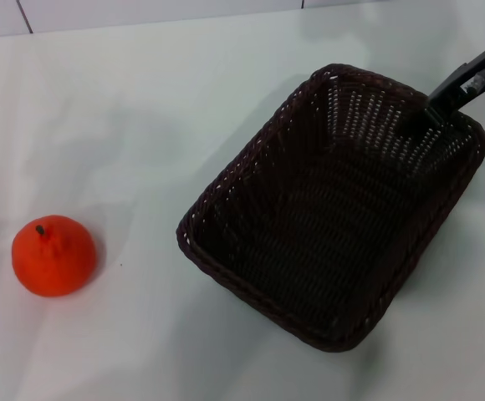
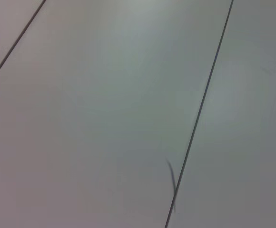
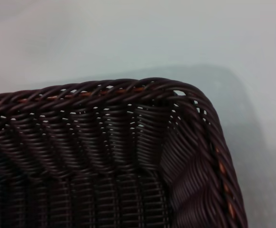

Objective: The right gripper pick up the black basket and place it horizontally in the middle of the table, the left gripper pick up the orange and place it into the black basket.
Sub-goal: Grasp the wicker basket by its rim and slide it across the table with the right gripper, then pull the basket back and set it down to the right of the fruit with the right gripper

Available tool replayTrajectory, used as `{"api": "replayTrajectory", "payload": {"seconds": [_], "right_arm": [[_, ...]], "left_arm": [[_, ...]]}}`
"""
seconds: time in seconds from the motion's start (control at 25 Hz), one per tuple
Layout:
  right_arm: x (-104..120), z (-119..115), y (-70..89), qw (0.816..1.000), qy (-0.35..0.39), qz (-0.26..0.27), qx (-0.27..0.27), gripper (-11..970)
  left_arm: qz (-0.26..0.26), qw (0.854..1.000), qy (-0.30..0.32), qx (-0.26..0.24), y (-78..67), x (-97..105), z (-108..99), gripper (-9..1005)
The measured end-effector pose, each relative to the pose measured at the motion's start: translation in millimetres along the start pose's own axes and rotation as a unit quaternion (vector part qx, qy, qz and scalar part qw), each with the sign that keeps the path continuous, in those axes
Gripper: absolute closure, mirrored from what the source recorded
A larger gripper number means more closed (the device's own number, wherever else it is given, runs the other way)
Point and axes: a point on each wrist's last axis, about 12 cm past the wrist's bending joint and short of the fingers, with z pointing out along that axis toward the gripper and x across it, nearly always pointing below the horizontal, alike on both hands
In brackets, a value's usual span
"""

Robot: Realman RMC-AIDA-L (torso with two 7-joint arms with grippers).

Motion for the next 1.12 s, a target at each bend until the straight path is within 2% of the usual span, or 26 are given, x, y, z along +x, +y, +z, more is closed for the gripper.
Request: {"api": "replayTrajectory", "payload": {"seconds": [0.08, 0.24, 0.4, 0.64, 0.84, 0.96, 1.12], "right_arm": [[-2.1, -2.4, -0.4, 1.0, 0.0, 0.001, 0.009, 701], [-8.1, -13.1, -3.8, 0.998, 0.011, 0.0, 0.059, 734], [-20.1, -29.6, -1.4, 0.993, 0.052, 0.024, 0.103, 766], [-42.2, -44.3, 11.2, 0.974, 0.151, 0.089, 0.14, 801], [-60.0, -47.5, 22.7, 0.948, 0.209, 0.159, 0.179, 807], [-68.1, -40.7, 26.5, 0.932, 0.218, 0.212, 0.198, 807], [-72.2, -25.3, 28.2, 0.916, 0.224, 0.272, 0.19, 807]], "left_arm": [[0.0, 1.0, 0.001, -0.001, -0.2, 0.4, -0.4, 389], [0.0, 1.0, 0.001, -0.001, 0.0, 0.2, -0.3, 389], [0.003, 1.0, 0.001, -0.002, 0.7, -0.3, -1.3, 389], [0.005, 1.0, 0.004, -0.004, 2.0, 0.0, 0.2, 388], [0.006, 1.0, 0.003, 0.001, 2.3, 0.3, 4.6, 388], [0.005, 1.0, 0.005, 0.001, 2.4, 1.4, 7.4, 388], [0.005, 1.0, 0.008, 0.001, 2.6, 2.8, 10.3, 388]]}}
